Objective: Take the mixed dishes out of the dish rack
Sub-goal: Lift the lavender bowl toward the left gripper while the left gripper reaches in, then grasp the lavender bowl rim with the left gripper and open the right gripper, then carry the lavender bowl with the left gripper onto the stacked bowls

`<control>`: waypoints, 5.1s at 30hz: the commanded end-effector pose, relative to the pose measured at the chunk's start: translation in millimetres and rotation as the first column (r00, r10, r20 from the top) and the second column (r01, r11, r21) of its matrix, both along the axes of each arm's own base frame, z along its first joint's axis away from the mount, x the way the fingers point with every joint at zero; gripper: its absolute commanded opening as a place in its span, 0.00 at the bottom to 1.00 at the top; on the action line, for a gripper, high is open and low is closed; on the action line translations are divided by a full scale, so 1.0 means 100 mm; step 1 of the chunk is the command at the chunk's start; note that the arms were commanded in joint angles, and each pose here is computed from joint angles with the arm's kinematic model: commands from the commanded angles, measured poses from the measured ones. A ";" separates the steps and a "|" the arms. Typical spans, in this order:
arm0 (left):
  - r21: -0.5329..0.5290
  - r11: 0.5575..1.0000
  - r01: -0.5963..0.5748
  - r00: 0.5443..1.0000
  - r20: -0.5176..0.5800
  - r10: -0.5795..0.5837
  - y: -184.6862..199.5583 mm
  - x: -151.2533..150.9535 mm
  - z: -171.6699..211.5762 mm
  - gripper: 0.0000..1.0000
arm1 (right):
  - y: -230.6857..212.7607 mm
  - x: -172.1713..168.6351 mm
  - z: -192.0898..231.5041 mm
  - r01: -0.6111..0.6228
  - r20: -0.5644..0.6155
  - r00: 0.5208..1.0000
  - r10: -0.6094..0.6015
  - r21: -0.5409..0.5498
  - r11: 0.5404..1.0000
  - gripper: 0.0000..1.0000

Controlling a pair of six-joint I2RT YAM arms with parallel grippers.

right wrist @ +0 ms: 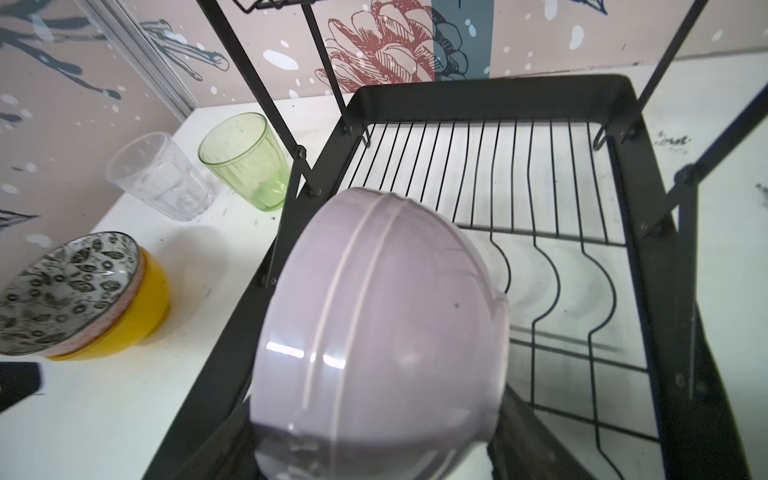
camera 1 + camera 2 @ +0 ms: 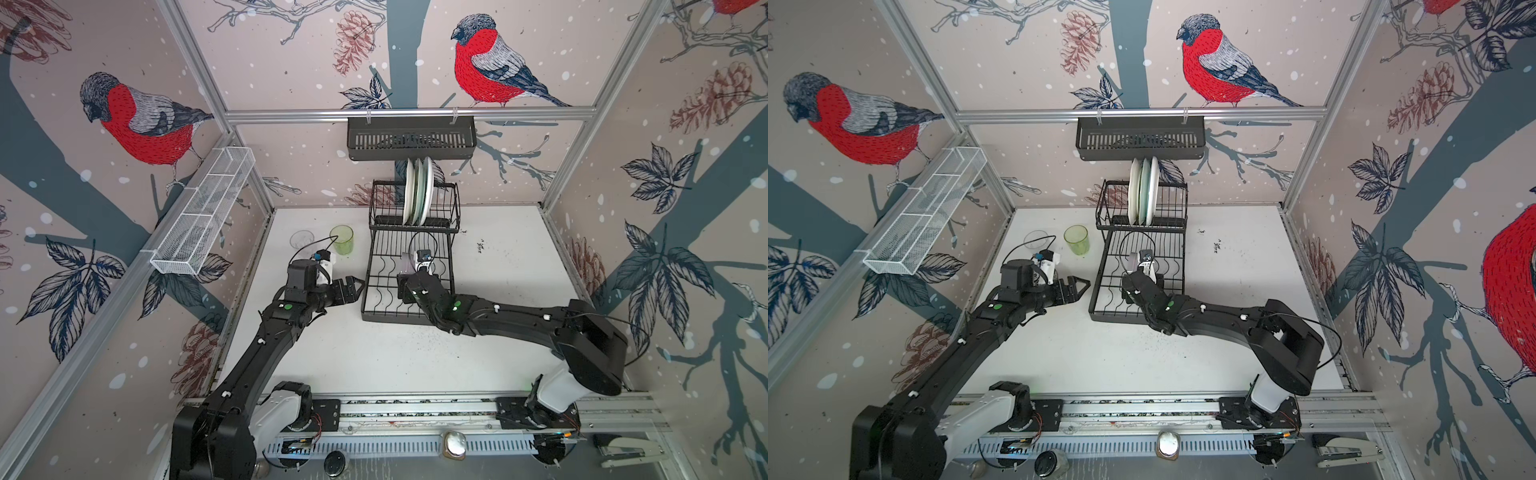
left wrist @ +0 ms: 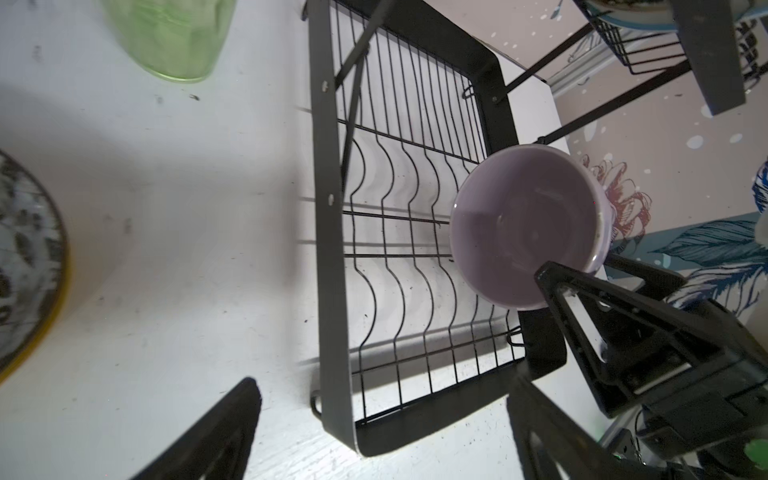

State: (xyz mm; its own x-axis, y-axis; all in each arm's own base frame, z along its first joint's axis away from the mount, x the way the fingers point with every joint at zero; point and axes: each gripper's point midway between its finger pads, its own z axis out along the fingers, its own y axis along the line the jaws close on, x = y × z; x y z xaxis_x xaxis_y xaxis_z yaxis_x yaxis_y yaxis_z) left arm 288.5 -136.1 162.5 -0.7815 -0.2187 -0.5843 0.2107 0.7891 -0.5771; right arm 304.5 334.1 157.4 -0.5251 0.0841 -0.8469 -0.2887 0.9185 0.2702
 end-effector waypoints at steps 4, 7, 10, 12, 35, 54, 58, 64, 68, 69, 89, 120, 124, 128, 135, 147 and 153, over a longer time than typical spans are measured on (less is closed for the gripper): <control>-0.009 1.000 0.024 0.998 0.058 -0.023 -0.26 0.12 0.16 0.93 | 0.02 -0.18 0.38 -0.067 0.044 0.997 0.057 0.261 0.963 0.56; -0.003 0.998 0.060 0.996 0.059 -0.060 -0.42 0.13 0.20 0.91 | -0.04 -0.25 0.42 -0.081 0.039 0.997 0.073 0.300 0.951 0.56; -0.008 0.996 0.089 0.994 0.065 -0.089 -0.58 0.13 0.23 0.85 | -0.10 -0.31 0.48 -0.092 0.049 0.996 0.080 0.336 0.938 0.56; -0.022 0.995 0.096 0.993 0.065 -0.094 -0.65 0.12 0.23 0.81 | -0.14 -0.35 0.53 -0.103 0.059 0.994 0.088 0.361 0.927 0.57; -0.108 0.978 0.176 0.984 0.023 -0.174 -1.31 0.03 0.24 0.76 | -0.67 -0.56 0.73 -0.144 0.105 0.989 0.102 0.561 0.815 0.61; -0.105 0.972 0.212 0.977 0.000 -0.213 -1.55 0.03 0.18 0.69 | -0.65 -0.58 0.80 -0.192 0.118 0.981 0.152 0.595 0.780 0.62; -0.106 0.968 0.227 0.973 -0.007 -0.229 -1.60 0.05 0.14 0.68 | -0.65 -0.61 0.84 -0.207 0.127 0.978 0.163 0.607 0.767 0.62; -0.110 0.965 0.240 0.971 0.026 -0.238 -1.64 0.09 0.18 0.63 | -0.62 -0.65 0.89 -0.238 0.148 0.971 0.187 0.603 0.761 0.62; -0.116 0.962 0.249 0.969 0.024 -0.248 -1.69 0.12 0.16 0.57 | -0.55 -0.66 0.92 -0.256 0.143 0.967 0.213 0.582 0.772 0.62; -0.121 0.960 0.254 0.967 0.030 -0.252 -1.71 0.13 0.17 0.55 | -0.54 -0.67 0.91 -0.260 0.142 0.965 0.219 0.583 0.770 0.62; -0.119 0.970 0.211 0.978 0.019 -0.210 -1.63 0.13 0.07 0.00 | -0.57 -0.67 0.79 -0.236 0.108 0.971 0.213 0.563 0.792 0.91; 0.213 0.945 -0.249 0.966 -0.016 0.258 0.38 0.48 0.22 0.00 | -1.11 -0.59 0.49 -0.146 0.117 0.987 0.109 0.375 0.916 1.00; 0.277 0.905 -0.324 0.936 -0.045 0.349 0.76 0.46 0.14 0.00 | -1.17 -0.55 0.41 -0.147 0.105 0.988 0.117 0.352 0.924 0.99; 0.336 0.860 -0.383 0.898 -0.081 0.432 1.11 0.43 0.02 0.00 | -1.26 -0.51 0.34 -0.133 0.091 0.990 0.109 0.330 0.934 1.00; 0.441 0.789 -0.429 0.854 -0.087 0.513 1.43 0.42 -0.02 0.00 | -1.37 -0.51 0.36 -0.160 0.123 0.984 0.130 0.283 0.946 1.00; 0.548 0.712 -0.439 0.779 -0.164 0.606 1.85 0.39 -0.30 0.00 | -1.49 -0.45 0.30 -0.133 0.114 0.988 0.108 0.250 0.959 0.99; 0.574 0.696 -0.432 0.763 -0.179 0.621 1.92 0.40 -0.46 0.00 | -1.55 -0.43 0.28 -0.129 0.105 0.989 0.106 0.245 0.961 1.00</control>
State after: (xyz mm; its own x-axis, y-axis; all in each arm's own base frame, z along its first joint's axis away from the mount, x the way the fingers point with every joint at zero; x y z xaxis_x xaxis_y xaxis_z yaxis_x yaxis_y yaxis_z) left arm 323.2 52.0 118.3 -0.7879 -0.4362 -0.4346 -0.4594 0.8864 -0.0567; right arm 262.5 178.4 183.8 -0.4678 0.2567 -0.8458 -0.4045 0.7886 0.4631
